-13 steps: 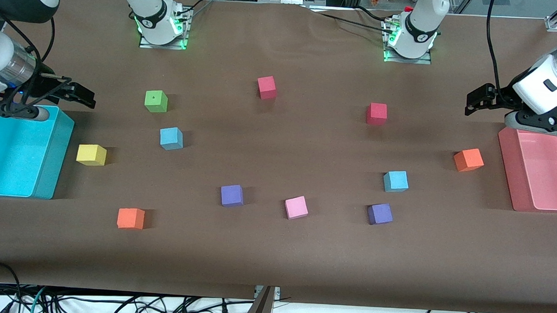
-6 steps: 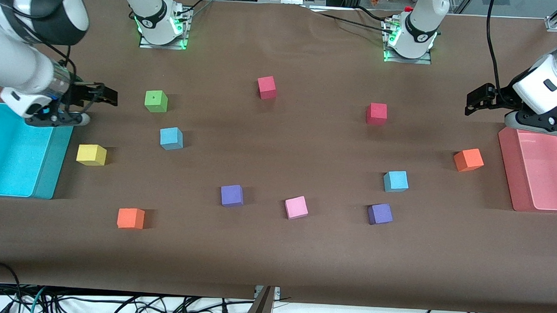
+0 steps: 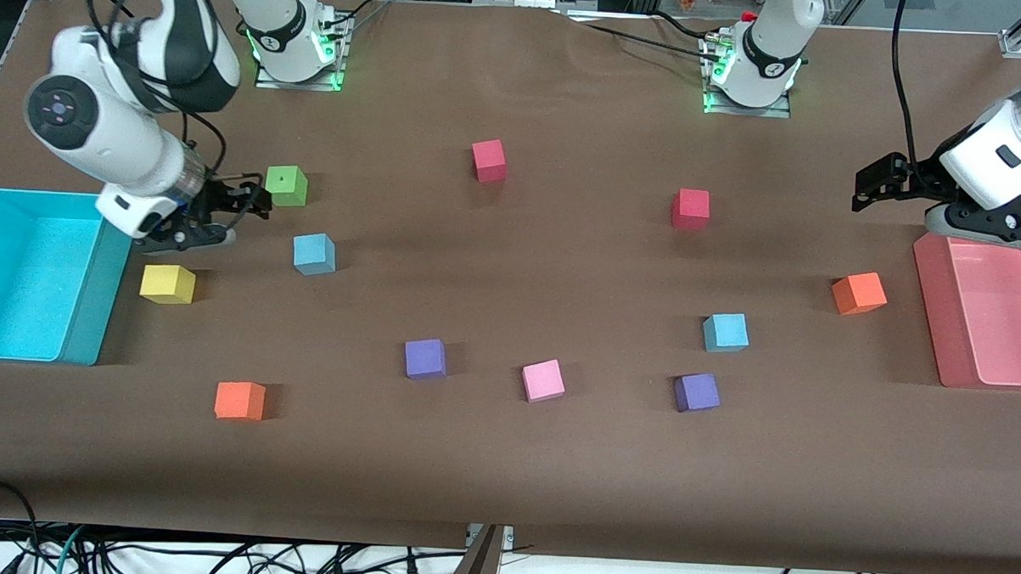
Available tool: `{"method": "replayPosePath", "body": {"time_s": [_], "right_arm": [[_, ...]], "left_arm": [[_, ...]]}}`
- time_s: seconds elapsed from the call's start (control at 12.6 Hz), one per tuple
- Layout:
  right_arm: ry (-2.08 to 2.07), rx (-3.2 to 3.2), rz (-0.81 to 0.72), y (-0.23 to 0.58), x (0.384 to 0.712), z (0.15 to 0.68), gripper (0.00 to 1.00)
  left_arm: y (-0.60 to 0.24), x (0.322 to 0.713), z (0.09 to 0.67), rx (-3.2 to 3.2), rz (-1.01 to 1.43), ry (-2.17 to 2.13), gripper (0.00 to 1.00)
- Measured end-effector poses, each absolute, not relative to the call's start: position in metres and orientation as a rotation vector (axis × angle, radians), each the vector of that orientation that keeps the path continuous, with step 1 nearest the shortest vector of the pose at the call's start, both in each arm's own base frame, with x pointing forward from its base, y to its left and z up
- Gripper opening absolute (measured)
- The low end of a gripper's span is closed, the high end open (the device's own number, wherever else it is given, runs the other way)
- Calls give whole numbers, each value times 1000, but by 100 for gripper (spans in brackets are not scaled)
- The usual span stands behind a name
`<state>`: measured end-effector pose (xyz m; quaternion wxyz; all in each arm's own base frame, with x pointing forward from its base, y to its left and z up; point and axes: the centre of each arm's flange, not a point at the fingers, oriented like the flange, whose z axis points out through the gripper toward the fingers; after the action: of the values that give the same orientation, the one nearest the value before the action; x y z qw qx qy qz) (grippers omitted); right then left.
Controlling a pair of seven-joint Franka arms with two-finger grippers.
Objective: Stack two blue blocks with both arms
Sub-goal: 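Reach the right gripper to the cyan cube beside the green cube and grasp it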
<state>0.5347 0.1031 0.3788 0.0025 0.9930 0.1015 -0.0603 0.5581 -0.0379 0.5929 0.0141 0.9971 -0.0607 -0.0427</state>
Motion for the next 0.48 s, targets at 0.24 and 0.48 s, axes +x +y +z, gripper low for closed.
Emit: {"method": "replayPosePath", "body": {"time_s": [0.24, 0.48], "right_arm": [[368, 3134, -105, 122, 535, 324, 100], [369, 3153, -80, 122, 529, 267, 100]], "left_arm": [[-38, 558, 593, 3105, -135, -189, 100], [-38, 558, 593, 3105, -136, -189, 100]]}}
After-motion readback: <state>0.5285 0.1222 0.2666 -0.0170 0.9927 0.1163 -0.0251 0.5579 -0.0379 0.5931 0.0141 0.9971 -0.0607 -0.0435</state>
